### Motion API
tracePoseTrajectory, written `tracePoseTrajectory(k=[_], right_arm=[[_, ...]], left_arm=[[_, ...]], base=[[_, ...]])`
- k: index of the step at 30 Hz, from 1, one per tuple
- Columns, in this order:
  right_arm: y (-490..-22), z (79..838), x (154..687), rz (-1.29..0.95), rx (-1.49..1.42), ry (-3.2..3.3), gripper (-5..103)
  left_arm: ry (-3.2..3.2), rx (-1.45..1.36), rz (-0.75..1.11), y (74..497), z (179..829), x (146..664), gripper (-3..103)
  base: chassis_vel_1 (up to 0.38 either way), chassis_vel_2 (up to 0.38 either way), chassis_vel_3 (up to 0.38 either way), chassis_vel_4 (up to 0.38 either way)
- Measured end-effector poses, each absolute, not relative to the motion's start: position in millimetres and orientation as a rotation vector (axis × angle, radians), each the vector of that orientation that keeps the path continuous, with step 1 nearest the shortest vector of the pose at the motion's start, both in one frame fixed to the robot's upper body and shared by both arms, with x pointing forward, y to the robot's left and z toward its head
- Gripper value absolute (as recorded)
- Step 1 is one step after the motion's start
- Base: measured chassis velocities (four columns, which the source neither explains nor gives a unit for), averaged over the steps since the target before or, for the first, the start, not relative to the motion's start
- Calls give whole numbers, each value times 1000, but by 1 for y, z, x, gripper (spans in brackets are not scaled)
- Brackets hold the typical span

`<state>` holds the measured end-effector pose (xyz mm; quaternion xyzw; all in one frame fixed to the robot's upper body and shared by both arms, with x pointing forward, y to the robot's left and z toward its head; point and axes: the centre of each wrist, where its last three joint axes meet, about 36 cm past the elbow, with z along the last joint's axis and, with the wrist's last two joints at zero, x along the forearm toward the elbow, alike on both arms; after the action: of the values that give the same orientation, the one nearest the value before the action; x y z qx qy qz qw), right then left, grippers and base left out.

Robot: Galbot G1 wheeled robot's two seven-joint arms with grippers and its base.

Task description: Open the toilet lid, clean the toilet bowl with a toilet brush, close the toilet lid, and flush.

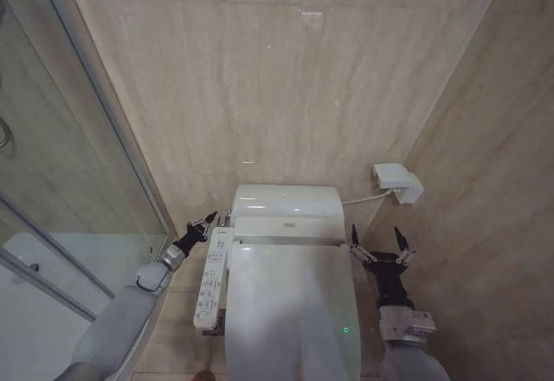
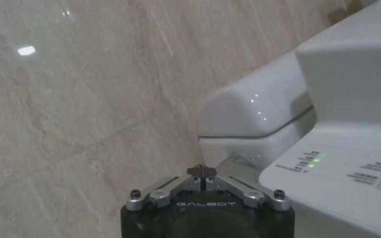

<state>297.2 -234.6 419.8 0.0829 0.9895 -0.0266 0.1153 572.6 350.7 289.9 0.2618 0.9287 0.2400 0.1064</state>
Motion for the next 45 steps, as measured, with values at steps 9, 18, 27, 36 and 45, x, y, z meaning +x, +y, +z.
tracePoseTrajectory(k=[9,18,27,36,45], right_arm=[[-235,420,297,-78,243,2900,100],[-235,420,297,-78,243,2899,100],[-235,420,297,-78,243,2899,100],[-235,420,297,-78,243,2900,100],[-235,420,297,-78,243,2900,100]], left_arm=[[2733,777,707,349,290,573,0],[2732,778,713,351,290,572,0],[2716,805,712,348,287,567,0],[2724,840,736,348,270,553,0],[2729,862,735,347,262,550,0]], base=[[0,0,0,0],[-16,12,28,-17],[-12,6,7,-9],[0,0,0,0],[0,0,0,0]])
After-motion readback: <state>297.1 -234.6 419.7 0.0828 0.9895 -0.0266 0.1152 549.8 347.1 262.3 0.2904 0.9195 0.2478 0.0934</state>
